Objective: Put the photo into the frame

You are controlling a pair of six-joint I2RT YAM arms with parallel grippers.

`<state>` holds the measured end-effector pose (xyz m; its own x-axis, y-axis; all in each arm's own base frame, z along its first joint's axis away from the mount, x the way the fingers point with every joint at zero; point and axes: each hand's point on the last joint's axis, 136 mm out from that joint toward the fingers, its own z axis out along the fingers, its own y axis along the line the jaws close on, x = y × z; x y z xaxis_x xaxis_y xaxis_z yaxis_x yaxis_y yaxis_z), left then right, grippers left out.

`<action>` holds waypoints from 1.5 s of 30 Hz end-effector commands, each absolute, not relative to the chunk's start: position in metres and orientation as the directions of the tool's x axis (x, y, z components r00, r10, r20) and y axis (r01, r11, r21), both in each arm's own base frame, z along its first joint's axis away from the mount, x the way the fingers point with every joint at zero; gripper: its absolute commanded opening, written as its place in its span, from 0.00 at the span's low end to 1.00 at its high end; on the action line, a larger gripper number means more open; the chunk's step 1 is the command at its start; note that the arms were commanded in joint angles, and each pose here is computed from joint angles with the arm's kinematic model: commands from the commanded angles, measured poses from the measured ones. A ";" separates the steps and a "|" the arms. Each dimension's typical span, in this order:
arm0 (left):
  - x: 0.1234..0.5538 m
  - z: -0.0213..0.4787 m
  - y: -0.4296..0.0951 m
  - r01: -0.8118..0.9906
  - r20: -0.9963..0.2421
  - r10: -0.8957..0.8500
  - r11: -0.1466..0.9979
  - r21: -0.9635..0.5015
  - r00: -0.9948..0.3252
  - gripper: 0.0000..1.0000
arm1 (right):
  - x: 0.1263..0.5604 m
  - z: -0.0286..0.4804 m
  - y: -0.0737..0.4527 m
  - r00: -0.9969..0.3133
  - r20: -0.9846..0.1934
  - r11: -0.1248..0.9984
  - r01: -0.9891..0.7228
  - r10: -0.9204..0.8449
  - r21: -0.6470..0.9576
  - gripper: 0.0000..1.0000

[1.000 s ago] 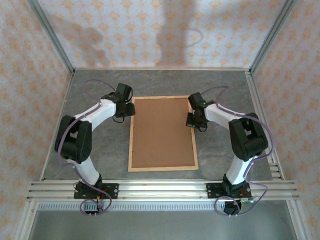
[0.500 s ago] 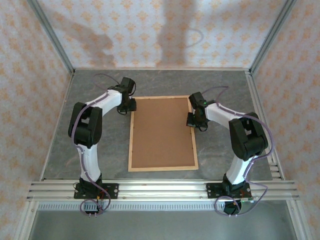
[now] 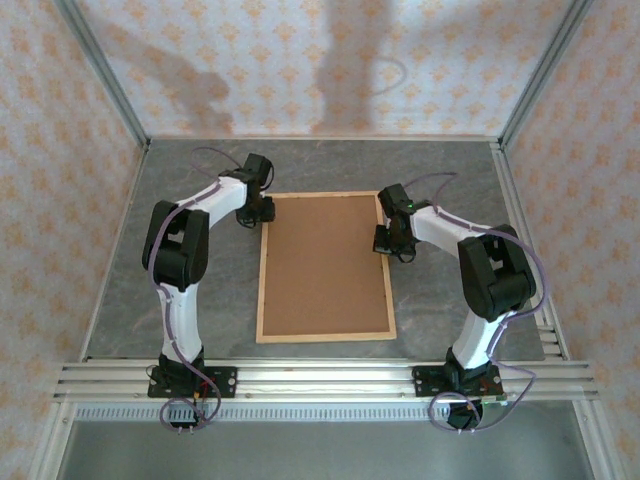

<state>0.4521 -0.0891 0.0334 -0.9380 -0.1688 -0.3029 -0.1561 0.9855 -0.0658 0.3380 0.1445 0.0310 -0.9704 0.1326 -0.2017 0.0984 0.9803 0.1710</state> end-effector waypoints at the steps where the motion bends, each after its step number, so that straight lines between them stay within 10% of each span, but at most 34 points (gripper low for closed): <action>1: 0.450 0.013 -0.088 -0.139 -0.258 -0.147 0.989 -0.047 -0.955 0.34 | 0.320 0.005 0.145 -0.988 -0.103 0.983 0.101 0.118 0.155 0.00; 28: 0.414 -0.022 -0.124 0.128 0.056 0.125 0.991 0.044 -0.991 0.48 | 0.318 0.001 0.148 -0.992 -0.083 0.983 0.083 0.097 0.163 0.00; 45: 0.437 0.003 -0.122 0.091 -0.066 0.095 0.994 0.065 -0.993 0.51 | 0.318 0.004 0.144 -0.991 -0.092 0.986 0.082 0.096 0.148 0.00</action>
